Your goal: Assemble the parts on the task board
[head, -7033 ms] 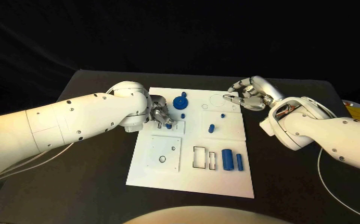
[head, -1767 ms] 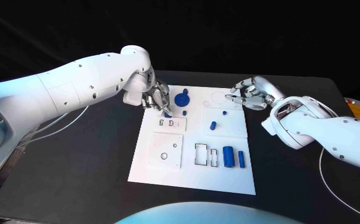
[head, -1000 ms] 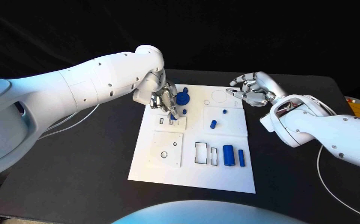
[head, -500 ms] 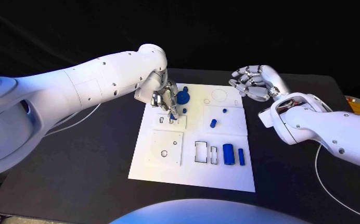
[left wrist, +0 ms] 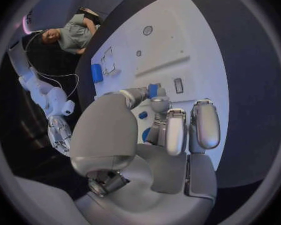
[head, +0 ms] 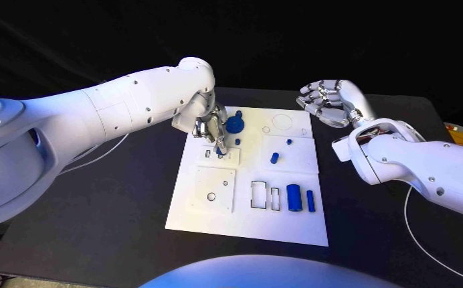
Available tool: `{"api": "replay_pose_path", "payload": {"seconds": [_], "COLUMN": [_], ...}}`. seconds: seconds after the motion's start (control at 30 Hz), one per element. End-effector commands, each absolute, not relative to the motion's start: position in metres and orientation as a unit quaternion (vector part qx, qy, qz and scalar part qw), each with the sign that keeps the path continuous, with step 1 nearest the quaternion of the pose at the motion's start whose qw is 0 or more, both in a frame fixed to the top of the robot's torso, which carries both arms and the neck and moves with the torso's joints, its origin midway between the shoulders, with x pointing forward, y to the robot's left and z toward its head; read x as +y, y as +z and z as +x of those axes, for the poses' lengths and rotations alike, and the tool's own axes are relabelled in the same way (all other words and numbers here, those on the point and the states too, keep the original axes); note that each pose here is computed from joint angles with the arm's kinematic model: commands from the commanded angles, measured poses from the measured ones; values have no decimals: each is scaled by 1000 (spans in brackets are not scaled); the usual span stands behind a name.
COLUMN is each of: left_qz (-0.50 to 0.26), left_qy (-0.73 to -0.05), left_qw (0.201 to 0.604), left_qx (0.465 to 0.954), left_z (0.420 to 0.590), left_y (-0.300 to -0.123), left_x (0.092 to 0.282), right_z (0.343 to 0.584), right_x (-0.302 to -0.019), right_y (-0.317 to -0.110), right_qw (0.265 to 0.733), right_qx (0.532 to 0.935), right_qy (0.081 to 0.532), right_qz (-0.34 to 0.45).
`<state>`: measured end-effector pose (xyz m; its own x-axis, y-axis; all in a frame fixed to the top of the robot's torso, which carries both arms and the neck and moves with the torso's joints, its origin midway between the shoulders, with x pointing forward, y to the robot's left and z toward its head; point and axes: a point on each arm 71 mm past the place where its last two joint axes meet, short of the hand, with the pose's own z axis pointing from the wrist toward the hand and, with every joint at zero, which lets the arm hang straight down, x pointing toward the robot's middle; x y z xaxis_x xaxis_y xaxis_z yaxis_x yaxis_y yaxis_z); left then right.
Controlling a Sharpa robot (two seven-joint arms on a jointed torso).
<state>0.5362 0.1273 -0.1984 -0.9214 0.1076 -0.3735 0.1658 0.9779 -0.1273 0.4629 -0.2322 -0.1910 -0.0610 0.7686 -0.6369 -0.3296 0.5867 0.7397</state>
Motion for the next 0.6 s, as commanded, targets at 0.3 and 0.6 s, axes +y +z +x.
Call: {"api": "replay_pose_path", "payload": {"seconds": [0.3,0.6], "left_qz": [80,79], "left_qy": [-71,-69], "left_qw": [169,161], "left_qx": [980,981], "left_z": [533,533], "left_y": [-205,-209], "left_x": [128,130], "right_z": [462,462], "right_x": [-231,-231], "right_y": [-189,-189], "right_qw": [663,663], "right_qx": [587,587], "right_qy": [428,428], "right_qz": [181,181]}}
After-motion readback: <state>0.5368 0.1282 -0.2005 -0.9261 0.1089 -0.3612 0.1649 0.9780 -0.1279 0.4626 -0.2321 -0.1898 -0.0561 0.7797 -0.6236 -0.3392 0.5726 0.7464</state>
